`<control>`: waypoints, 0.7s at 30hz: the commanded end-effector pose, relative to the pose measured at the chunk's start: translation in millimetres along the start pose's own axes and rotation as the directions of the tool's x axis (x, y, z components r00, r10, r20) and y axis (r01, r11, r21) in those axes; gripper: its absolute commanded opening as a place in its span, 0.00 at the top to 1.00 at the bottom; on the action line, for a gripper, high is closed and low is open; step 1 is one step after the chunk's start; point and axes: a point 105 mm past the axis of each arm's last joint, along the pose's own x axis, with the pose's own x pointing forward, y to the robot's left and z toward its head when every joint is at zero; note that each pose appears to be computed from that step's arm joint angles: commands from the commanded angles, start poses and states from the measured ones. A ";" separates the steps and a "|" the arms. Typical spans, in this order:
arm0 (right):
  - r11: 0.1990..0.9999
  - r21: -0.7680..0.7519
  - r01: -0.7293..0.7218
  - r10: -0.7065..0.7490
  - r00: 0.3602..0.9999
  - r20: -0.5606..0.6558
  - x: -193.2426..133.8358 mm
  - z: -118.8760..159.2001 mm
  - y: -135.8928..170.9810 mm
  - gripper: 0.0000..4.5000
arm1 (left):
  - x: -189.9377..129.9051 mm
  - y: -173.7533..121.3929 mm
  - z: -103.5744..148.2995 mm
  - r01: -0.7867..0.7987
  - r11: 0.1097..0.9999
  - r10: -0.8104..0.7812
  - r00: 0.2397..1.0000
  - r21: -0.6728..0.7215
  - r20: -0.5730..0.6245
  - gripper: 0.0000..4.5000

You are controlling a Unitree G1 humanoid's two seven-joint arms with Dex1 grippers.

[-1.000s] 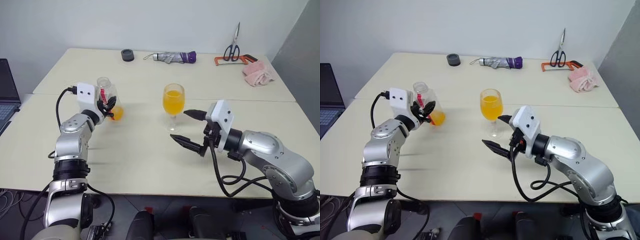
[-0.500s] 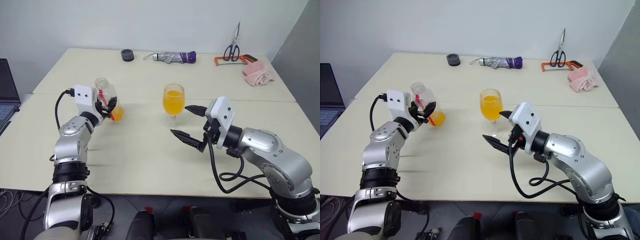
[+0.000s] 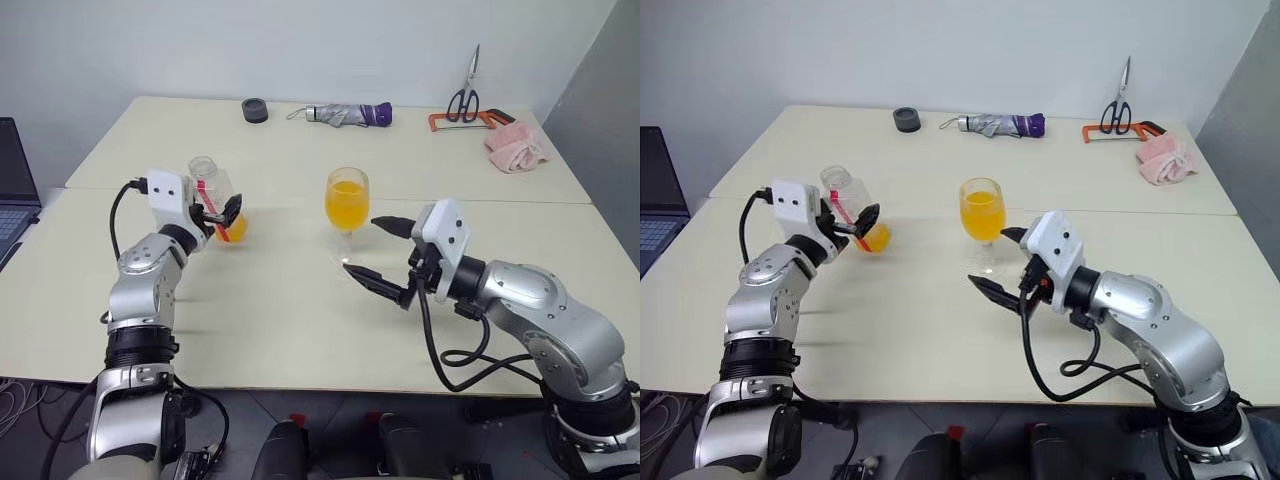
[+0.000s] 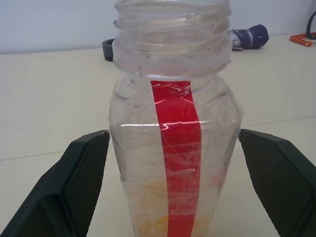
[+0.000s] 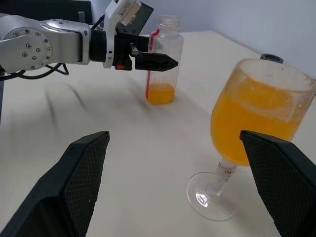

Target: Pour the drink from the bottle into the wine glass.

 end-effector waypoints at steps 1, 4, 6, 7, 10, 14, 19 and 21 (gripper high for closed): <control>0.999 -0.033 0.002 -0.001 0.999 0.040 -7.4 10.4 3.0 0.00 | -5.2 1.0 19.7 0.005 0.999 -0.009 0.997 0.054 0.081 0.01; 1.000 -0.023 0.019 -0.018 0.999 0.032 -11.4 5.2 5.0 0.00 | -9.6 1.2 16.9 0.004 0.998 -0.010 0.996 0.068 0.085 0.01; 0.998 -0.026 0.049 -0.048 0.998 0.027 -15.5 -1.0 6.3 0.00 | -14.1 3.5 15.3 -0.010 0.997 0.002 0.996 0.080 0.093 0.01; 0.997 -0.035 0.068 -0.067 0.997 0.024 -17.7 -4.5 6.4 0.00 | -16.2 4.2 14.6 -0.013 0.996 0.005 0.995 0.086 0.096 0.01; 0.989 -0.024 0.146 -0.145 0.988 0.049 -25.8 -13.6 3.3 0.00 | -22.3 8.4 7.9 -0.040 0.992 0.032 0.997 0.117 0.072 0.01; 0.956 -0.014 0.292 -0.290 0.954 0.074 -42.9 -34.1 -7.1 0.00 | -31.7 7.4 3.9 -0.052 0.985 0.042 0.997 0.164 0.068 0.01; 0.851 0.109 0.513 -0.522 0.849 0.082 -69.6 -68.2 -31.9 0.00 | -44.4 6.7 5.2 -0.099 0.978 0.084 0.992 0.184 0.089 0.01; 0.792 0.189 0.580 -0.601 0.796 0.076 -79.8 -79.3 -41.0 0.00 | -49.9 5.8 5.8 -0.122 0.976 0.106 0.989 0.181 0.099 0.01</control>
